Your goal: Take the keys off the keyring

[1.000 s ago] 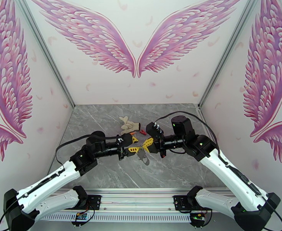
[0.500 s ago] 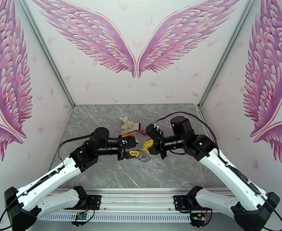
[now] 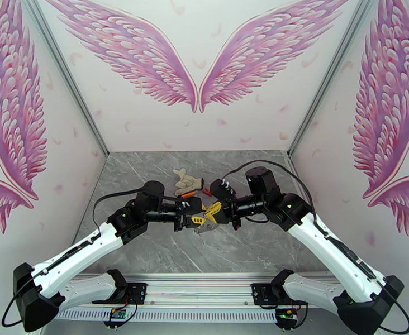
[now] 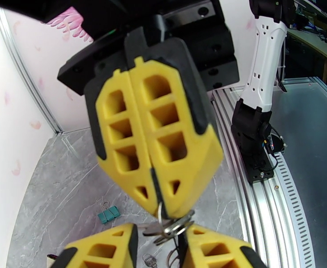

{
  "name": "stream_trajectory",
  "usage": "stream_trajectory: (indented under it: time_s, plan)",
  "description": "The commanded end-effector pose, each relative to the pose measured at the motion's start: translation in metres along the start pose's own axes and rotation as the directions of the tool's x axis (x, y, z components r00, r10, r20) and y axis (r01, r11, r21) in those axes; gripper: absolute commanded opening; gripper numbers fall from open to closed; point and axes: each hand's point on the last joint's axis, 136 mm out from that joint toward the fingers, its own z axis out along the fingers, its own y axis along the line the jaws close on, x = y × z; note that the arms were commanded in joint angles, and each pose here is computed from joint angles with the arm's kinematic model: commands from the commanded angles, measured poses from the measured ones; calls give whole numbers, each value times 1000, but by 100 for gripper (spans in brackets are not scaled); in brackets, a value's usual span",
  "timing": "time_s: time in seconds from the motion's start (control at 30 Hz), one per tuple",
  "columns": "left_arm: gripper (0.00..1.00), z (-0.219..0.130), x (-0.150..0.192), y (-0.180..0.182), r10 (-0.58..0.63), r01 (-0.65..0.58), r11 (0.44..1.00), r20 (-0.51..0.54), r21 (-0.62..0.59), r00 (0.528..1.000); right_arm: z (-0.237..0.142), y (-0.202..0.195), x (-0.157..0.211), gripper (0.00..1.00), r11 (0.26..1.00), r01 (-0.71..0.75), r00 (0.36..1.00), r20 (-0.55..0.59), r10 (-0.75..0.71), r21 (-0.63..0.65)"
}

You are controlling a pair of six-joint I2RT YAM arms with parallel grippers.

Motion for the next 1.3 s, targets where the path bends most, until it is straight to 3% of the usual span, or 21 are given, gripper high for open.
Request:
stream_trajectory:
  time_s: [0.0,0.17,0.47,0.97,1.27]
  plan:
    - [33,-9,-6,4,8,-6,998,20,-64,1000,-6,7,-11,0,999,41,999,19,-41,-1]
    - [32,-14,-7,7,13,-8,994,44,-110,999,-6,7,-14,0,999,43,999,28,-43,2]
    - [30,-4,-8,0,-2,3,1000,36,-20,999,-7,8,-15,0,999,44,999,31,-44,0]
    - [36,-1,-10,-8,-19,16,999,43,50,999,-6,7,-14,0,999,51,998,30,-51,0]
    - [28,0,-13,-2,-42,41,999,69,11,997,-5,5,-13,0,998,53,998,27,-54,12]
